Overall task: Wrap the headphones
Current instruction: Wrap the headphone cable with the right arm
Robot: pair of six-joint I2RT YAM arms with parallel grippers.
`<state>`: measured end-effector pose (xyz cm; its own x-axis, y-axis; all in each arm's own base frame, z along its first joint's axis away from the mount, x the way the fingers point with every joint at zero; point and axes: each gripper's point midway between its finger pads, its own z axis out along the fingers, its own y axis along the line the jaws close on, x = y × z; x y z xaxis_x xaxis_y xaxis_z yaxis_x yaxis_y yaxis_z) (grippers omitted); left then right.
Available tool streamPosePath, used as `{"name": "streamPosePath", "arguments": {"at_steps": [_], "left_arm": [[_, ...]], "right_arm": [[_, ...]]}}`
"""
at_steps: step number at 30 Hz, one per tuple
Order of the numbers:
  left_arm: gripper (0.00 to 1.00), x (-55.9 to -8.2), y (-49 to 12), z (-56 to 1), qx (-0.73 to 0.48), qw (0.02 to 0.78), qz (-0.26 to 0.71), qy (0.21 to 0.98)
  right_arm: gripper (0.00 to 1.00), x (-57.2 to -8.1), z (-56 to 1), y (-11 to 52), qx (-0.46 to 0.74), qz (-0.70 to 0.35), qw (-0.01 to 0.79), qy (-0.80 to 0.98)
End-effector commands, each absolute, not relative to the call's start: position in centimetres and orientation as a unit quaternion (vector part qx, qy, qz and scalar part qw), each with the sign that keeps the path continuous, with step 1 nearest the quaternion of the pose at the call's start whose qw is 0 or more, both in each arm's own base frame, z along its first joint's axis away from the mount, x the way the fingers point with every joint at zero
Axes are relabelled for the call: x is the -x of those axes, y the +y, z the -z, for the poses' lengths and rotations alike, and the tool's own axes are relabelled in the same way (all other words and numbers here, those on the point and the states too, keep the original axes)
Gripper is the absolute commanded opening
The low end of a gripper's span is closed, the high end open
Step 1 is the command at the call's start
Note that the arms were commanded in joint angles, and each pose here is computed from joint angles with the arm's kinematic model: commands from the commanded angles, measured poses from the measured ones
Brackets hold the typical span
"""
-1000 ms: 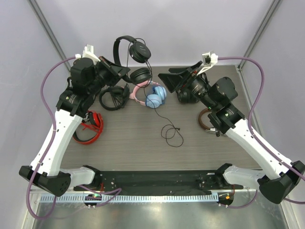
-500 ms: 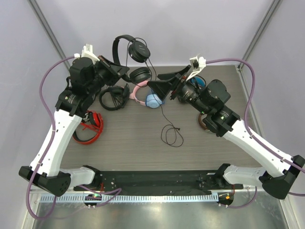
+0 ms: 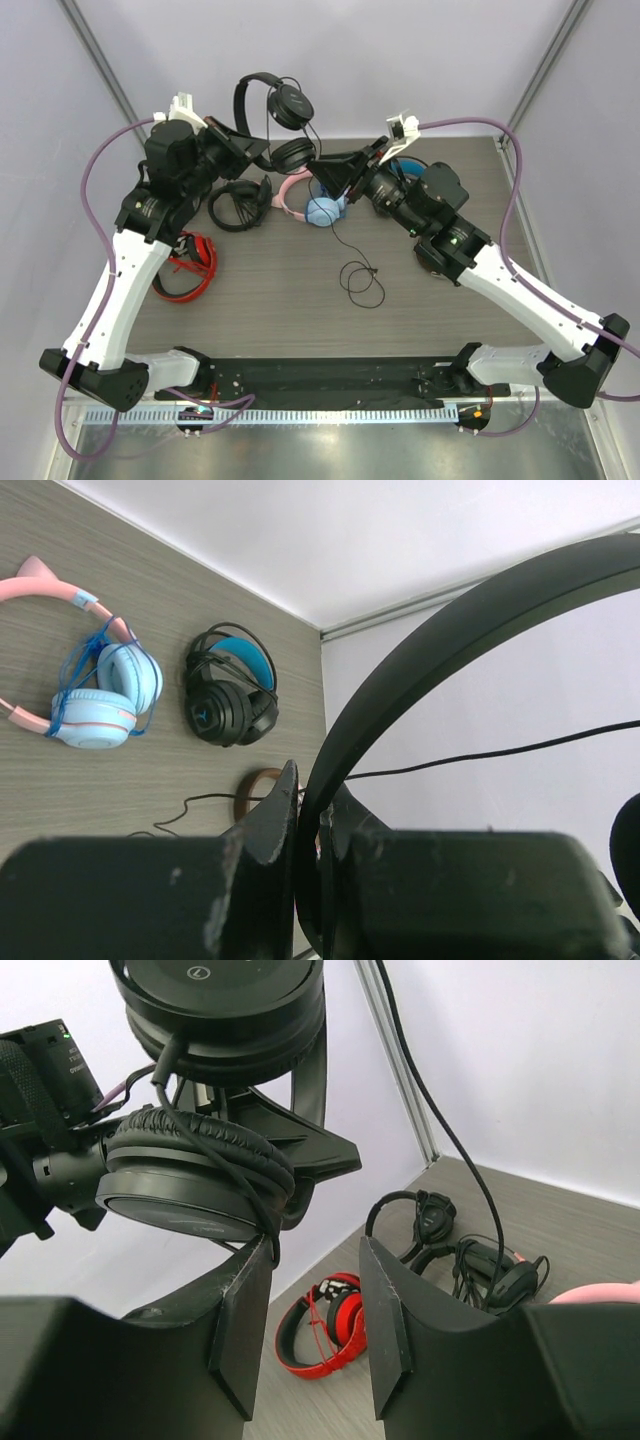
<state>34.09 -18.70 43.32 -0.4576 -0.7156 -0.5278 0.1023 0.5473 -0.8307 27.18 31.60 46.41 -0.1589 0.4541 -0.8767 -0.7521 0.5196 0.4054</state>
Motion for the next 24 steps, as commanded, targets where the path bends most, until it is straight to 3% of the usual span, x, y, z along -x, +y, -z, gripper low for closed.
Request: {"name": "streamPosePath", "arguments": {"at_steps": [1,7,14,24], "left_arm": [[0.00,-33.0,-18.7,-47.0,0.188,0.502,0.461,0.707],[0.00,-32.9,-19.3,-46.9,0.186,0.489,0.479,0.705],[0.00,-32.7,-19.4,-47.2,0.182,0.488,0.485,0.702],[0.00,-32.2,-19.9,-47.4,0.179,0.477,0.502,0.699]], "right_arm": [[0.45,-27.8,-49.0,31.2,0.107,-0.472,0.665,0.570],[0.46,-28.6,-48.5,32.1,0.111,-0.473,0.666,0.566],[0.26,-28.6,-47.7,31.9,0.108,-0.472,0.670,0.562],[0.18,-29.5,-47.3,33.3,0.119,-0.479,0.667,0.558]]}}
